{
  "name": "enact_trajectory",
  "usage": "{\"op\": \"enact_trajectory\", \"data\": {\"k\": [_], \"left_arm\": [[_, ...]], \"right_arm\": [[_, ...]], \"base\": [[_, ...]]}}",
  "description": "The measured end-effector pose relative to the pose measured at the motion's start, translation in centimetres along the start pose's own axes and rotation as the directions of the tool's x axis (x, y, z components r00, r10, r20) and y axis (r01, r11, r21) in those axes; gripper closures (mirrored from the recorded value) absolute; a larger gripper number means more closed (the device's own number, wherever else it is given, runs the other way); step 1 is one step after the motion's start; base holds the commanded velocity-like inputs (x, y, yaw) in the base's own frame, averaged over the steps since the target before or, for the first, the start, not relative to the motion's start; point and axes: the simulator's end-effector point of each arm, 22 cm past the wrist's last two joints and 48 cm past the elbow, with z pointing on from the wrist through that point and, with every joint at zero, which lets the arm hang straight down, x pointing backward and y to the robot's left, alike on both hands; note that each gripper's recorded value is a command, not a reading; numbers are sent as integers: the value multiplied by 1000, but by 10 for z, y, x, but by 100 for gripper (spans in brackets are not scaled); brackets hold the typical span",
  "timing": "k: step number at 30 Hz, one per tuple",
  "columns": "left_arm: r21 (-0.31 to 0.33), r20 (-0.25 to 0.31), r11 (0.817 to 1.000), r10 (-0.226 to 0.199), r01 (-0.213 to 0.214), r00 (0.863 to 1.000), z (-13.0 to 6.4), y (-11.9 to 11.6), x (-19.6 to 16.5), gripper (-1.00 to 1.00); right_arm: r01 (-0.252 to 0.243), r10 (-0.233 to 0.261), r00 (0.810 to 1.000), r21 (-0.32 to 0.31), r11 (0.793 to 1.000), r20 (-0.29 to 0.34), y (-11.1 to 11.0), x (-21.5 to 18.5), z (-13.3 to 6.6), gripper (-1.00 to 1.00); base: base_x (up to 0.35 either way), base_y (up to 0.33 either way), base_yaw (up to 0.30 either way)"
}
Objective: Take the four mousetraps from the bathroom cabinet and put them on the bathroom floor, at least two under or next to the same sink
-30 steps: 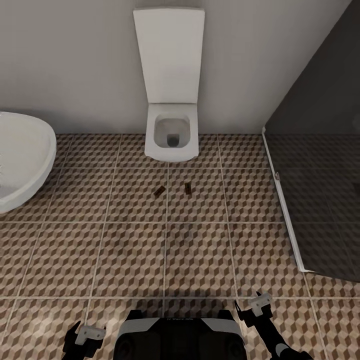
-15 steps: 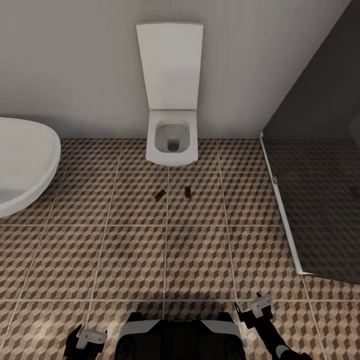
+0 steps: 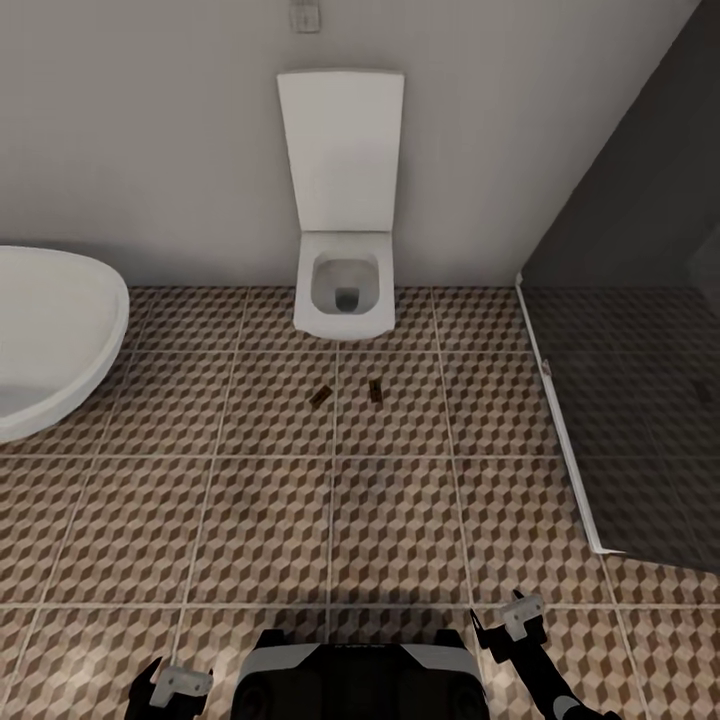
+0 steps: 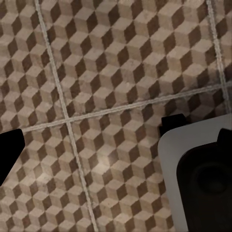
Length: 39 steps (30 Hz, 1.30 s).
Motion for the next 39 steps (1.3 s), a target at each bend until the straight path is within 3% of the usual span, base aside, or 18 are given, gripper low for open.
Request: {"op": "enact_trajectory", "data": {"k": [39], "left_arm": [[-17,50,1000,-5,6,999,-38,9,-21,-100]], "right_arm": [[1,-2,999,17,1000,51,-6,-30,-40,-100]], "base": [[0,0,0]]}}
